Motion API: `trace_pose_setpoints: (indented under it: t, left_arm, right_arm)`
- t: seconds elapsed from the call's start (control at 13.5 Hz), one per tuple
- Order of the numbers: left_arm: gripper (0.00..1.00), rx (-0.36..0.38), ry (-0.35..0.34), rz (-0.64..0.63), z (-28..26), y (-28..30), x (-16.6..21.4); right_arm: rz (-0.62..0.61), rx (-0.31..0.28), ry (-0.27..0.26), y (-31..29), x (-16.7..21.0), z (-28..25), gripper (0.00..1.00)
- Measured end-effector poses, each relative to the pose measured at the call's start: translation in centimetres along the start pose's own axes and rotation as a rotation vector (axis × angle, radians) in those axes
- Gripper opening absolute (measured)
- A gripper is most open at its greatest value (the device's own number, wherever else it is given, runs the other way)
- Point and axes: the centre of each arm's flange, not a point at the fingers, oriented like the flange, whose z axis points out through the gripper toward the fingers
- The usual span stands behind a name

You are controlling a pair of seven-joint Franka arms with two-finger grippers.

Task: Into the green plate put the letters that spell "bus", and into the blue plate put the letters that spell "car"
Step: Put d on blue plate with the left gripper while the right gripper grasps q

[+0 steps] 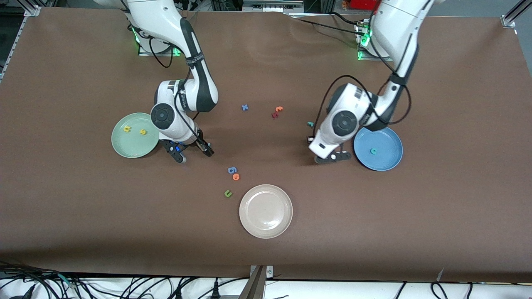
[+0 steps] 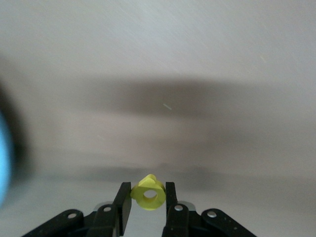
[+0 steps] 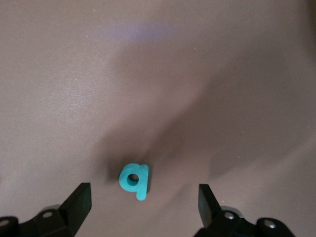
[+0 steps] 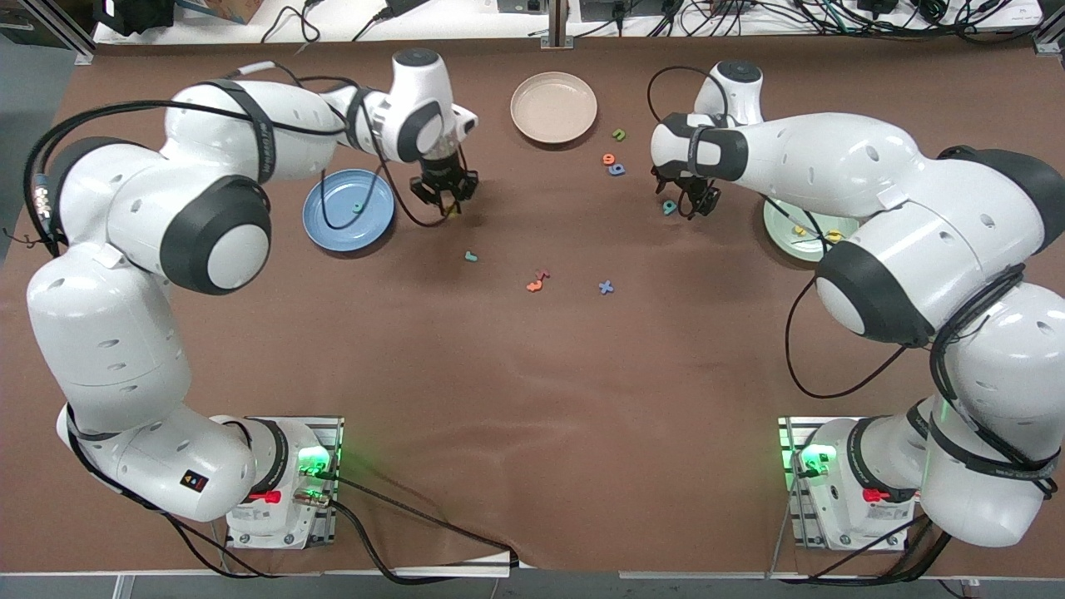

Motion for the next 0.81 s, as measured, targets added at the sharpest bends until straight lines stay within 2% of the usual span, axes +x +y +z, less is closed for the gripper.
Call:
trace_pose_setpoints:
  t: [0.37,0.59,0.74,0.81]
  left_arm:
    - [0.32,-0.023,-0.049,0.047,-4.1,-8.7,3.6]
    - [0.32,-0.033,-0.043,0.059,-6.1,-11.1,2.8]
    - [0.32,-0.040,-0.025,0.065,-6.4,-12.6,1.9]
    - [0.32,-0.046,0.004,0.063,-6.1,-13.2,1.2]
  right_arm:
    - [0.037,0.005,0.025,-0.2,0.0,0.7,0.96]
    - [0.047,0.005,0.030,-0.2,0.1,0.9,0.93]
    - [0.048,0.005,0.030,-0.2,0.1,0.9,0.81]
    - [0.048,0.005,0.030,-0.2,0.1,0.9,0.81]
